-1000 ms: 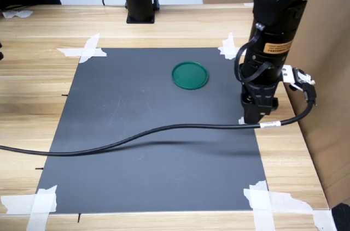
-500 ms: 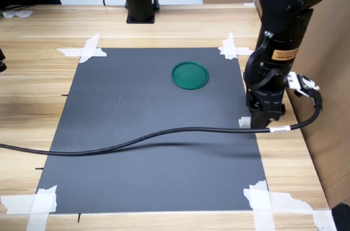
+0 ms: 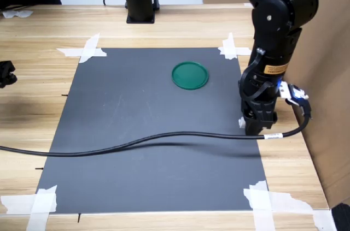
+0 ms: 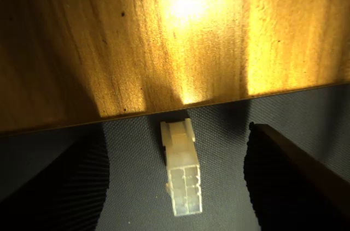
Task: Grasp a white terminal and put it in the green lid.
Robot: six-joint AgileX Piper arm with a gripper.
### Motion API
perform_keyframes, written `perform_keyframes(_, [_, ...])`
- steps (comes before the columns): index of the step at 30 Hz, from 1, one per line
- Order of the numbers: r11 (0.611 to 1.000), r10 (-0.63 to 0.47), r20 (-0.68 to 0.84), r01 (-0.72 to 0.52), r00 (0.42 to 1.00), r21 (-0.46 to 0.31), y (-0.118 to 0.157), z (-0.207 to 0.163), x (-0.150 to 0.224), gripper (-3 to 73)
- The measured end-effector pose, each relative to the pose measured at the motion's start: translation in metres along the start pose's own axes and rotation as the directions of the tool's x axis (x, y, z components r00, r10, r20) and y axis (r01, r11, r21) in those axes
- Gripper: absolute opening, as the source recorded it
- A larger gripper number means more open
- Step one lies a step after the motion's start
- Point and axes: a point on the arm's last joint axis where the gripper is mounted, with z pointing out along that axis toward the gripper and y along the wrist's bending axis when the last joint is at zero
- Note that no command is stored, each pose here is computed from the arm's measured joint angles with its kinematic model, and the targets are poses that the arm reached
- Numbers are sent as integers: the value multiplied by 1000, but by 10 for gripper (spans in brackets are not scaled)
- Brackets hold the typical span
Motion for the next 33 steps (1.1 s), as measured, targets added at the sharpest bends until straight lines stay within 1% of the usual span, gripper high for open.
perform_keyframes(2, [1000,1,-12,-1,1000,-15,2,8,0,606])
perform_keyframes(13, [1000,17,-17,-18,1000,-24,3,10,0,599])
perform_keyframes(15, [999,27,-18,-28,999,-24,3,10,0,573])
perform_keyframes(19, [999,38,-21,-38,999,-27,3,10,1,548])
perform_keyframes(21, [998,60,-31,-61,998,-28,3,11,1,487])
perform_keyframes(24, [997,76,-39,-77,996,-5,1,11,2,356])
perform_keyframes(28, [997,83,-33,-82,996,4,0,11,1,286])
perform_keyframes(29, [996,88,-31,-87,996,7,0,11,1,248])
perform_keyframes(30, [996,92,-27,-92,995,9,0,12,1,175])
perform_keyframes(33, [995,102,-23,-102,994,6,0,13,1,104])
